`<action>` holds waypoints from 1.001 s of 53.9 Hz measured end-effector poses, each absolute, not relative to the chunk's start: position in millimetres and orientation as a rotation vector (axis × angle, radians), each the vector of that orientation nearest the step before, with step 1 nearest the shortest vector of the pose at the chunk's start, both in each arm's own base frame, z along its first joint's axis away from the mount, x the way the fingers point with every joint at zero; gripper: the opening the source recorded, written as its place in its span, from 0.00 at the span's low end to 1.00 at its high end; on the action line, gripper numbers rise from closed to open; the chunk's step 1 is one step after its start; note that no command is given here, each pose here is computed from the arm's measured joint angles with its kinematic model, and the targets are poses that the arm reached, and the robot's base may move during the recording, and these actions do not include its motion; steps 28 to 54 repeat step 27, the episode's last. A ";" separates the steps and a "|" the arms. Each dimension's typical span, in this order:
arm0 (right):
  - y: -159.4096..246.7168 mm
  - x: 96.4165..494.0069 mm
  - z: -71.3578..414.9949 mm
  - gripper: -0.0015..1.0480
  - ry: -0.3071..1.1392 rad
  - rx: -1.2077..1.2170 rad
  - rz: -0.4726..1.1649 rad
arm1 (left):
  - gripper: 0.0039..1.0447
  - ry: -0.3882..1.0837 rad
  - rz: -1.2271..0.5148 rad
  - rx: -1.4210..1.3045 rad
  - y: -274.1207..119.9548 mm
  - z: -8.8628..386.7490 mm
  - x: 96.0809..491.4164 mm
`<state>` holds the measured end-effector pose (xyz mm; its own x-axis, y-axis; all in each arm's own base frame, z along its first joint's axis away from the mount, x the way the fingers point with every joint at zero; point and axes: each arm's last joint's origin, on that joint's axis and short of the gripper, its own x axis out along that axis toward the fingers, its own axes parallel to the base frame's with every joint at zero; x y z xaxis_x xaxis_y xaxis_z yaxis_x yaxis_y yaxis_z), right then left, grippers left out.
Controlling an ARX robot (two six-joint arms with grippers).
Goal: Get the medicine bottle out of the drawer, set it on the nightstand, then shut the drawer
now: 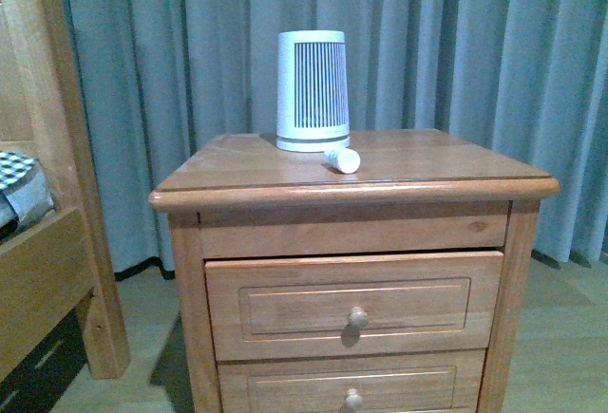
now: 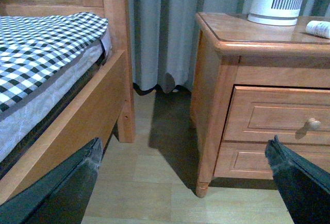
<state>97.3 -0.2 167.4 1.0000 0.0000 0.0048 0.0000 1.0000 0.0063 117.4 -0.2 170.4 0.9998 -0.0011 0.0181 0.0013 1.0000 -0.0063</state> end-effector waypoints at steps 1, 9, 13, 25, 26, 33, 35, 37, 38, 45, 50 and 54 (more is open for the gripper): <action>-0.2 97.3 167.4 0.10 -0.005 0.006 0.000 | 0.94 -0.018 -0.001 -0.006 -0.2 170.4 117.4; -0.2 97.3 167.4 0.35 -0.005 0.006 0.000 | 0.94 -0.018 -0.001 -0.006 -0.2 170.4 117.4; -0.2 97.3 167.4 0.48 -0.005 0.006 0.000 | 0.94 -0.018 -0.001 -0.006 -0.2 170.4 117.4; -0.2 97.3 167.4 0.85 -0.005 0.006 0.000 | 0.94 -0.018 -0.001 -0.006 -0.2 170.4 117.4; -0.2 97.3 167.4 0.88 -0.005 0.006 0.000 | 0.94 -0.018 -0.001 -0.006 -0.2 170.4 117.4; -0.2 97.3 167.4 0.91 -0.005 0.006 0.000 | 0.94 -0.018 -0.001 -0.006 -0.2 170.4 117.4; -0.2 97.3 167.4 0.91 -0.005 0.006 0.000 | 0.94 -0.018 -0.001 -0.006 -0.2 170.4 117.4; -0.2 97.3 167.4 0.91 -0.005 0.006 0.000 | 0.94 -0.018 -0.001 -0.006 -0.2 170.4 117.4; -0.2 97.3 167.4 0.91 -0.005 0.006 0.000 | 0.94 -0.018 -0.001 -0.006 -0.2 170.4 117.4; -0.2 97.3 167.4 0.91 -0.005 0.006 0.000 | 0.94 -0.018 -0.001 -0.006 -0.2 170.4 117.4; -0.2 97.3 167.4 0.91 -0.005 0.006 0.000 | 0.94 -0.018 -0.001 -0.006 -0.2 170.4 117.4; -0.2 97.3 167.4 0.91 -0.005 0.006 0.000 | 0.94 -0.018 -0.001 -0.006 -0.2 170.4 117.4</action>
